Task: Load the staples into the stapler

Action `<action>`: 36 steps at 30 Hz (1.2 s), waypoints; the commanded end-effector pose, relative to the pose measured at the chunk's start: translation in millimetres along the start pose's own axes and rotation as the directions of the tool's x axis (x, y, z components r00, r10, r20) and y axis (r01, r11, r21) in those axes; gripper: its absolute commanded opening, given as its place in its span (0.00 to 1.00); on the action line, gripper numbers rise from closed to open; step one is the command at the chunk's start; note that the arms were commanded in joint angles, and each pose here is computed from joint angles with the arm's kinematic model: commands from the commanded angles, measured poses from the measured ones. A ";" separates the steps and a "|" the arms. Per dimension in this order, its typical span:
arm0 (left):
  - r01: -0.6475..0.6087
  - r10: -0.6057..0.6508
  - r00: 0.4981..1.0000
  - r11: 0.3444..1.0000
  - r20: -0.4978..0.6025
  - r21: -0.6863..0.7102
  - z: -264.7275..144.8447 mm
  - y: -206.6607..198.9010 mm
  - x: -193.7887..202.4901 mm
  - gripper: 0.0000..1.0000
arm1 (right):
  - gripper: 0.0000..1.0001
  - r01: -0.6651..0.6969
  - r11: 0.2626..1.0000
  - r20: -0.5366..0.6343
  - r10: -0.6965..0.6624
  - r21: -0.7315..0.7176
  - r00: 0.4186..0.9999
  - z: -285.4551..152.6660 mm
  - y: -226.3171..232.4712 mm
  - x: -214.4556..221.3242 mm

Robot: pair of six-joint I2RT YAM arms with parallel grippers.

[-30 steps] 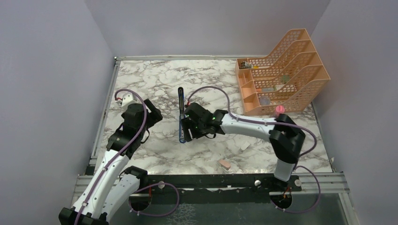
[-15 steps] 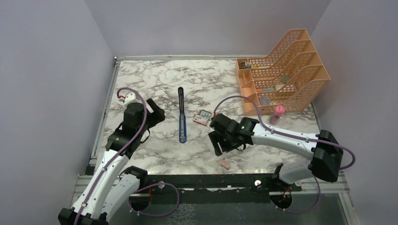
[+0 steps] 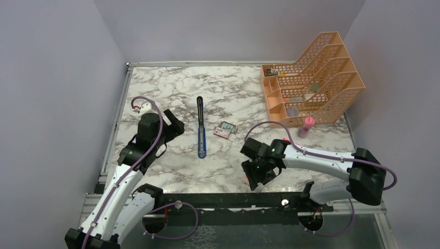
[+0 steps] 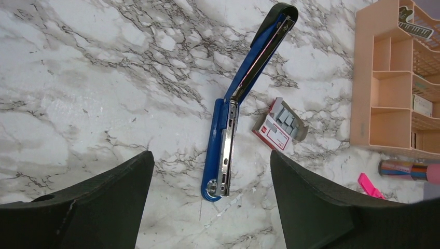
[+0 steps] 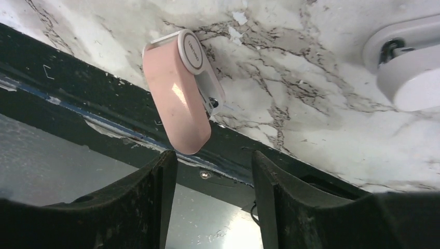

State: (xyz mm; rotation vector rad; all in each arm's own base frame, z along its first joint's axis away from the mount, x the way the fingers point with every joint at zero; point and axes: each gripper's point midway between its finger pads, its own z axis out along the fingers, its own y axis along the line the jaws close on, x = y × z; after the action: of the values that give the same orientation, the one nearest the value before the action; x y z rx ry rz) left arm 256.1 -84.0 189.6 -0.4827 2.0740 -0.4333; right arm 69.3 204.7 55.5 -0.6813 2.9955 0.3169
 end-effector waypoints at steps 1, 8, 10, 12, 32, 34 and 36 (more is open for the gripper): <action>0.008 -0.007 0.999 1.000 -0.039 0.024 1.3 -3.1 9.2 0.83 | 0.56 0.018 0.993 0.022 -0.016 -0.116 1.000 -0.2 21.7 -2.8; 0.009 -0.006 0.998 0.999 -0.067 0.041 4.7 -5.6 15.7 0.83 | 0.45 0.034 0.989 0.054 -0.026 -0.147 0.998 10.9 26.7 -9.7; 0.012 -0.008 0.997 0.999 -0.081 0.045 6.5 -6.0 19.6 0.83 | 0.42 0.032 0.989 0.063 -0.023 -0.142 0.998 13.4 26.0 -11.5; 0.014 -0.009 0.996 0.999 -0.093 0.052 8.1 -7.0 22.6 0.83 | 0.36 0.030 0.990 0.069 -0.021 -0.134 0.997 16.1 24.4 -12.8; 0.132 -0.018 0.947 0.933 -0.320 0.336 7.7 -43.5 85.1 0.63 | 0.19 -0.140 0.976 0.349 0.190 -0.165 0.918 20.0 43.1 -92.3; 0.146 -0.021 0.943 0.923 -0.331 0.357 4.7 -44.1 90.4 0.58 | 0.19 -0.166 0.969 0.374 0.224 -0.182 0.900 15.9 44.6 -99.2; 0.162 -0.023 0.940 0.908 -0.339 0.388 0.2 -46.9 94.4 0.55 | 0.19 -0.187 0.961 0.394 0.256 -0.205 0.883 12.2 47.5 -105.1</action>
State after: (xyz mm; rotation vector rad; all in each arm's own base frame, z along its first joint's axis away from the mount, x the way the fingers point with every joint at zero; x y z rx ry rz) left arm 225.4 -153.2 125.8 -0.3366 2.2724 -0.8727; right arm 85.6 249.8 37.7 -0.4554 2.9159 0.5112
